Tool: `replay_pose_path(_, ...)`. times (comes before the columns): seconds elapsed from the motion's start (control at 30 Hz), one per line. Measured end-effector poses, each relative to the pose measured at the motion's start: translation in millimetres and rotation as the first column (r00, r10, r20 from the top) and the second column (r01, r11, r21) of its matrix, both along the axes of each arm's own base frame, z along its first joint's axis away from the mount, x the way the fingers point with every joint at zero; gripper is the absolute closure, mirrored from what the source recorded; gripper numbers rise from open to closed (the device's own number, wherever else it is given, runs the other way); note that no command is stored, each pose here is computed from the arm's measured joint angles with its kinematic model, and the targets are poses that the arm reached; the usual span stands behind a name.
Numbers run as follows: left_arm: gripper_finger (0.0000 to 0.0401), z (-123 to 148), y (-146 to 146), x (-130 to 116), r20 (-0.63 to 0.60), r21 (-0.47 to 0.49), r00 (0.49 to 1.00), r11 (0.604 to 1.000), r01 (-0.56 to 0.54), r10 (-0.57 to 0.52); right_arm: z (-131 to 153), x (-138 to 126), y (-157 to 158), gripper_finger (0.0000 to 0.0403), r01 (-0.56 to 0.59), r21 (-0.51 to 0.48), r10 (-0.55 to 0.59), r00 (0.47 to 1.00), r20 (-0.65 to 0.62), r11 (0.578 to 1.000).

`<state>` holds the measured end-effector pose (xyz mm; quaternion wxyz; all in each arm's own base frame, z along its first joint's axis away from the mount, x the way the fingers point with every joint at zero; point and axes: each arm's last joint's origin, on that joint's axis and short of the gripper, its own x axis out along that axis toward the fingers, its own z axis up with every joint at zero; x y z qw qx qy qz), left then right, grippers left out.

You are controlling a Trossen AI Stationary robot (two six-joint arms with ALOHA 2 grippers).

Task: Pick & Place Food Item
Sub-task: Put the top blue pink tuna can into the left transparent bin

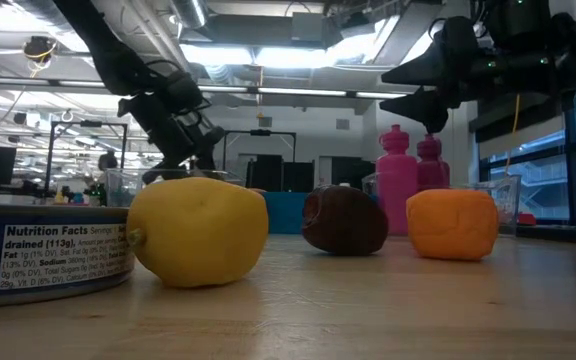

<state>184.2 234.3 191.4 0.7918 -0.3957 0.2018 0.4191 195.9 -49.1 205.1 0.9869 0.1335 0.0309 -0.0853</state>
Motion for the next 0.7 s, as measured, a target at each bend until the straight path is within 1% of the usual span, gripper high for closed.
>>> replay_pose_path(0.07, 0.0189, -0.3, -0.2, -0.2, -0.003, -0.004, 1.0, 1.0, 0.0, 0.0, 0.0, 0.0, 0.0, 0.0085, 0.0, -0.001, 0.0, 1.0, 0.0, 1.0)
replay_pose_path(0.17, 0.0178, -0.4, -0.4, -0.2, 0.0, -0.009, 1.0, 1.0, -0.003, 0.003, 0.0, 0.0, 0.0, 0.0085, 0.0, -0.003, 0.0, 1.0, -0.001, 1.0)
replay_pose_path(0.4, 0.0179, -0.2, -0.3, -0.1, 0.005, -0.012, 1.0, 1.0, -0.01, 0.01, 0.0, 0.1, 0.7, 0.0085, -0.024, 0.0, 0.024, 1.0, 0.0, 1.0)
replay_pose_path(0.57, 0.0174, 1.6, 1.1, 0.6, 0.019, 0.01, 1.0, 1.0, -0.013, 0.013, 0.0, 0.1, 0.7, 0.0085, -0.025, 0.001, 0.025, 1.0, 0.0, 1.0)
replay_pose_path(0.7, 0.0169, 1.7, 3.8, -2.8, 0.03, -0.001, 0.999, 0.999, -0.038, 0.038, 0.0, 0.1, 0.7, 0.0085, -0.026, 0.002, 0.026, 1.0, 0.0, 1.0)
